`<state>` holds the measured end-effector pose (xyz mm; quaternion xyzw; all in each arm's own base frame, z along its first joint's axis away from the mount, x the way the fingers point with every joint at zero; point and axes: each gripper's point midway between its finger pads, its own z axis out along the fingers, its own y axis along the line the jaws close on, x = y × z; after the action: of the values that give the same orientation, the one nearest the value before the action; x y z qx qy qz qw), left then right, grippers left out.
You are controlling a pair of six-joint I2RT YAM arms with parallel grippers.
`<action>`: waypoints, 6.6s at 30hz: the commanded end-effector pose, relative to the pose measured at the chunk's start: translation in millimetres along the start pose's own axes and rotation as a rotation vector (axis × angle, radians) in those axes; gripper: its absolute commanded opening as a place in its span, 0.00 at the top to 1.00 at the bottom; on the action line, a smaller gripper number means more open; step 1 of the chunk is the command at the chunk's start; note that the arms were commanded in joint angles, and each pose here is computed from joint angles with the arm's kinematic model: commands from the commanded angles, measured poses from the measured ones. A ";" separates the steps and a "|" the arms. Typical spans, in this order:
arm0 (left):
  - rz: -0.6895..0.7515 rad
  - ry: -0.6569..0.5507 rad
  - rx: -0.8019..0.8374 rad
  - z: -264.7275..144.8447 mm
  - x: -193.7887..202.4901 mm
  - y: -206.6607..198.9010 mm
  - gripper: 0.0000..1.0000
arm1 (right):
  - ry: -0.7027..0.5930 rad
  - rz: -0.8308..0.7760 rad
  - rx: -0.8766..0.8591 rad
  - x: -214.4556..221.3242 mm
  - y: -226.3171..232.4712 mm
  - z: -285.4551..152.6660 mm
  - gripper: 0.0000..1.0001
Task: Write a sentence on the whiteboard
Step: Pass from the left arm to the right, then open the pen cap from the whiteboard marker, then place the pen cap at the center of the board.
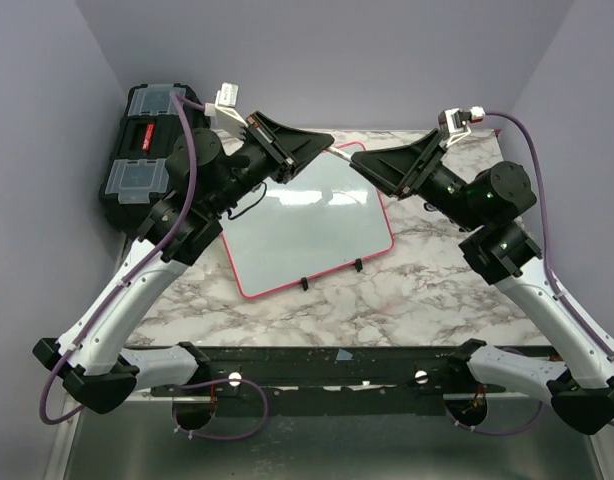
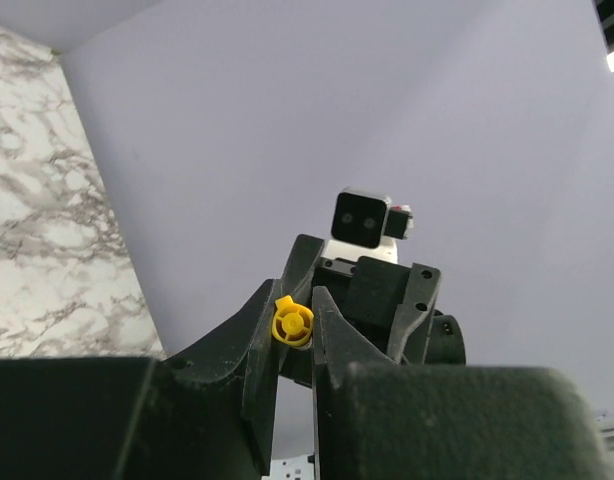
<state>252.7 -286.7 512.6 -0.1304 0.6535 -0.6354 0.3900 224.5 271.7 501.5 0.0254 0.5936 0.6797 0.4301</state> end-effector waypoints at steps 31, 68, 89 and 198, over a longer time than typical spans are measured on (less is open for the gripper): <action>0.100 0.017 0.056 1.3 7.4 -1.1 1.00 | 0.029 0.009 -0.044 1.2 5.4 16.7 0.57; 0.175 0.114 0.026 19.9 20.0 19.3 0.88 | 0.094 -0.012 -0.073 10.4 10.7 17.2 0.99; 0.172 0.043 0.099 -39.8 -7.3 7.3 0.35 | 0.080 -0.024 -0.007 10.9 -6.4 15.1 0.99; 0.373 0.657 -0.681 -43.6 207.2 378.4 0.99 | 0.015 -0.127 0.588 17.3 -95.8 -92.3 0.99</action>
<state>201.7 -310.3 86.4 0.0413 0.9248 -0.3143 0.2105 220.6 211.7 388.6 0.0893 0.7631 0.4616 0.4434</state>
